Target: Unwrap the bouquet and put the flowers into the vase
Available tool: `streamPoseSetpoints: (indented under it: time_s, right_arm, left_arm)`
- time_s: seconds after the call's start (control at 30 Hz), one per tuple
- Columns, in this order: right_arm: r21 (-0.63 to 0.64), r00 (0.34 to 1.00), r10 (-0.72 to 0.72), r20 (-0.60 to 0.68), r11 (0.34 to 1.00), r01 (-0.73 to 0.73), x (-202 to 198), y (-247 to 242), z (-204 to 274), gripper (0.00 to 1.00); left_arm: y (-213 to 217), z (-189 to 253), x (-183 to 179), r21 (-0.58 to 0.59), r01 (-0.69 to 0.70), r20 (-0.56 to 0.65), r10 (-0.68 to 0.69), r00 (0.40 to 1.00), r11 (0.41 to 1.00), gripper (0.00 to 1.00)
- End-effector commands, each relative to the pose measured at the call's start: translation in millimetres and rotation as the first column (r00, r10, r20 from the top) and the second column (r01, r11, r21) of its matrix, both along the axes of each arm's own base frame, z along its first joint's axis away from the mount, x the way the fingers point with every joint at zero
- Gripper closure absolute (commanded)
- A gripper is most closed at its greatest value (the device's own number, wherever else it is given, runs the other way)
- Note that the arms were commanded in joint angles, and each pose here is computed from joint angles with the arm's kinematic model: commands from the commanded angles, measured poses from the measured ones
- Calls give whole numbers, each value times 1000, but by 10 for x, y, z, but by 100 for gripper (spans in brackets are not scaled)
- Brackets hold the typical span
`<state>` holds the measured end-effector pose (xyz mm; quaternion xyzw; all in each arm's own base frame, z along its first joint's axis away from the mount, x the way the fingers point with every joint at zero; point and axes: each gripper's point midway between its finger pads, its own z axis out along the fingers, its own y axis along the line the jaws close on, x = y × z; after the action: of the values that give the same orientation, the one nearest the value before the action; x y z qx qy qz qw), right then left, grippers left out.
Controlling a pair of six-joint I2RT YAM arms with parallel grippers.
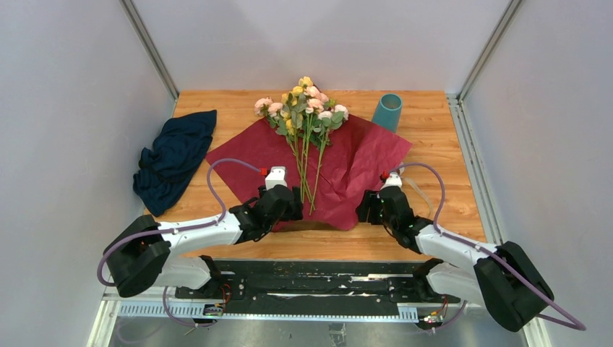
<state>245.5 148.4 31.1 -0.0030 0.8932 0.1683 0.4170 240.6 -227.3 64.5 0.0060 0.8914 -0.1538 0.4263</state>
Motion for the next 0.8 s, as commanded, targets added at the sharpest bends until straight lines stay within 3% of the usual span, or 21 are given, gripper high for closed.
streamPoseSetpoints:
  time_s: [0.0, 0.13, 0.33, 0.43, 0.6, 0.77]
  right_arm:
    - [36, 1000, 16, 16, 999, -17, 41, 68, 90, 37]
    - [19, 999, -3, 49, 1000, 2, 71, 3, 132, 40]
    - [25, 999, -18, 50, 1000, 16, 176, -4, 63, 66]
    - [25, 1000, -2, 30, 1000, 2, 203, 49, -6, 72]
    - [43, 1000, 25, 1, 999, -25, 223, 145, -84, 99]
    - [24, 999, 30, -18, 999, -29, 366, 209, -169, 100]
  left_arm:
    - [26, 36, 32, 17, -17, 22, 16, 1000, 1000, 22]
    - [2, -7, 35, 20, -14, 12, 14, 1000, 1000, 22]
    - [-3, -53, 34, 33, -10, 2, 10, 1000, 999, 23]
    - [67, -76, 29, 52, -28, 6, 27, 1000, 998, 23]
    - [182, -204, -11, 72, -61, -5, 62, 998, 995, 22]
    - [232, -386, 39, 135, -97, -17, 100, 995, 986, 22]
